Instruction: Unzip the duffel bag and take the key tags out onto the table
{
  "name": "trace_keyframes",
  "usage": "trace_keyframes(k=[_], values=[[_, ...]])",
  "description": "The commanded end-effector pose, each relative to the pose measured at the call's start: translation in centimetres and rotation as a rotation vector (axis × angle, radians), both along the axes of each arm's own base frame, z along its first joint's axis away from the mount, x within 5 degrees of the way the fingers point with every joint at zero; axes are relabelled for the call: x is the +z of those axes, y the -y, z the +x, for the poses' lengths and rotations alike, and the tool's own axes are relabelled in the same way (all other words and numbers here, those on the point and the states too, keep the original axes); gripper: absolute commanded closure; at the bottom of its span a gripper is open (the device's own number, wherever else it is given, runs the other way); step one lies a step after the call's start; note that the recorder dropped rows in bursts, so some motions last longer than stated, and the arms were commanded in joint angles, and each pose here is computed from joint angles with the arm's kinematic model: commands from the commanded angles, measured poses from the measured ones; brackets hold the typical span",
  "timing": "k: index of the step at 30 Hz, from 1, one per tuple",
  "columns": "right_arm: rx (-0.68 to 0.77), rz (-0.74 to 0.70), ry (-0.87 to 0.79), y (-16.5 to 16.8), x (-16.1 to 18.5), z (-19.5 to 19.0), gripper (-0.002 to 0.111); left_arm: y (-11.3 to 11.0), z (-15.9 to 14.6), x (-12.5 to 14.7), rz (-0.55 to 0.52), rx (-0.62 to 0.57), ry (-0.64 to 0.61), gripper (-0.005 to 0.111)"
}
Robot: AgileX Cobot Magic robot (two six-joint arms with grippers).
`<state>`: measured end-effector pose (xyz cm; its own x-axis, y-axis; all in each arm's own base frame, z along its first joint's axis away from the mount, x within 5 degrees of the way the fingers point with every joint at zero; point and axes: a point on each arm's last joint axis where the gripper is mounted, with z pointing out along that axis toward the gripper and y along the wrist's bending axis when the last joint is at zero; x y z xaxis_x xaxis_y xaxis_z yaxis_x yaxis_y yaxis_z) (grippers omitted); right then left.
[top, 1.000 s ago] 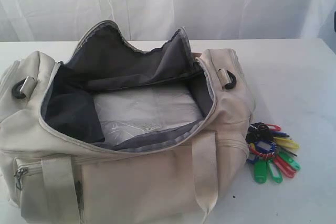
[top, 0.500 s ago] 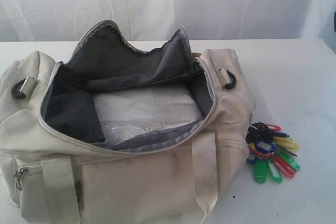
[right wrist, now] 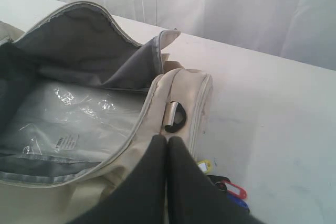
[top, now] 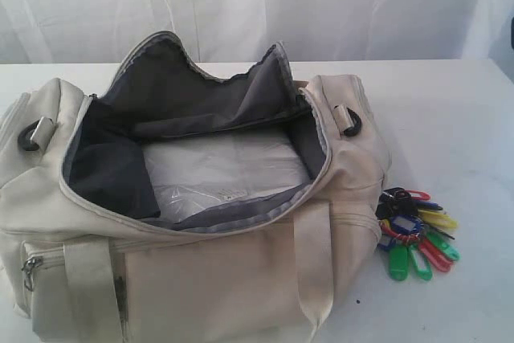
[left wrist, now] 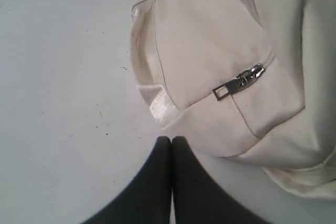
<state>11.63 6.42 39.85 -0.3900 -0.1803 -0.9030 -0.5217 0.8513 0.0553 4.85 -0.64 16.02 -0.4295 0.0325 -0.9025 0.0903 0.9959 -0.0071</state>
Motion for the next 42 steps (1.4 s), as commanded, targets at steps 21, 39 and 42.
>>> trace_keyframes(k=[21, 39, 42], values=[[-0.005, 0.001, 0.003, 0.0, -0.2, 0.0, 0.108, -0.3, 0.5, 1.1, 0.021, 0.036, 0.141, 0.107], [-0.025, 0.020, 0.043, 0.9, -0.2, -1.5, 0.108, -0.3, 0.5, 1.1, 0.023, 0.031, 0.141, 0.107], [-0.101, 0.056, 0.114, 2.4, -0.7, -3.6, 0.108, -0.3, 0.5, 1.1, 0.023, 0.031, 0.141, 0.107]])
